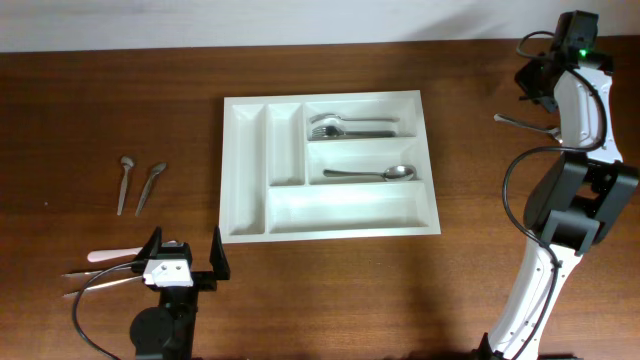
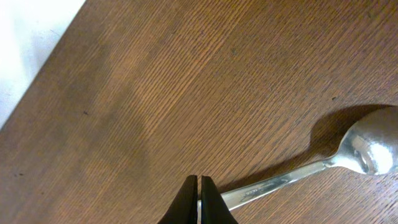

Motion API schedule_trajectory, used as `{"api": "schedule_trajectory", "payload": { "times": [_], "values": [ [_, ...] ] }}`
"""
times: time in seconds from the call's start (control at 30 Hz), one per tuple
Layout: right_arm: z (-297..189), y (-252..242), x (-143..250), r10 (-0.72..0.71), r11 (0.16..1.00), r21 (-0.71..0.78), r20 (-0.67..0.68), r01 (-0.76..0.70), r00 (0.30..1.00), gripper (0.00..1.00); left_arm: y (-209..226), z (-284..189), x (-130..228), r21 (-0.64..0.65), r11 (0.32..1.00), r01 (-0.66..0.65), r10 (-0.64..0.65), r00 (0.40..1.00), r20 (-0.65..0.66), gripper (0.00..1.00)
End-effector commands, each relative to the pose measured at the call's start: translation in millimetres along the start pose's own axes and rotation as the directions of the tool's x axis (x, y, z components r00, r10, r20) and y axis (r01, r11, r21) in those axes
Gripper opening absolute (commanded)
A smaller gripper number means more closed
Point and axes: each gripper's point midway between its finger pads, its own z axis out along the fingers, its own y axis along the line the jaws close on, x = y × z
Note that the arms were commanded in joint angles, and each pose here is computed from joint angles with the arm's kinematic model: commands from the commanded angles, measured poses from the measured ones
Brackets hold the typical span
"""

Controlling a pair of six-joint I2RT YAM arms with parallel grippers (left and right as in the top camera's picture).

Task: Pack container
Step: 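Release the spoon and move the right gripper back over the remaining spoon, then lower the right gripper and grasp the last silver spoon by its handle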

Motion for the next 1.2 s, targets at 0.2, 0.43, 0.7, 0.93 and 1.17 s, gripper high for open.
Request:
{"api": "schedule_trajectory", "payload": {
  "times": [0.2,0.43,0.7,0.93,1.17],
  "values": [
    [31,-37,-1,0.015,0.998,0.066,-0.027,-0.013,1.000,0.04,0,0,1,0.005,1.000,-0.015,0.015,1.000,0.004,0.99],
    [45,-41,8,0.008,0.997,0.079,-0.050,-0.004,0.999,0.04,0,0,1,0.005,1.000,-0.015,0.015,1.000,0.004,0.99],
    [54,-45,11,0.009,0.996,0.090,-0.056,-0.004,0.998,0.04,0,0,1,0.005,1.000,-0.015,0.015,1.000,0.004,0.99],
    [59,-47,15,0.008,0.995,0.096,-0.065,-0.001,0.998,0.04,0,0,1,0.005,1.000,-0.015,0.015,1.000,0.004,0.99],
    [69,-53,25,-0.017,0.993,0.112,-0.099,0.028,0.995,0.04,0,0,1,0.005,1.000,-0.015,0.015,1.000,0.004,0.99]
  ]
}}
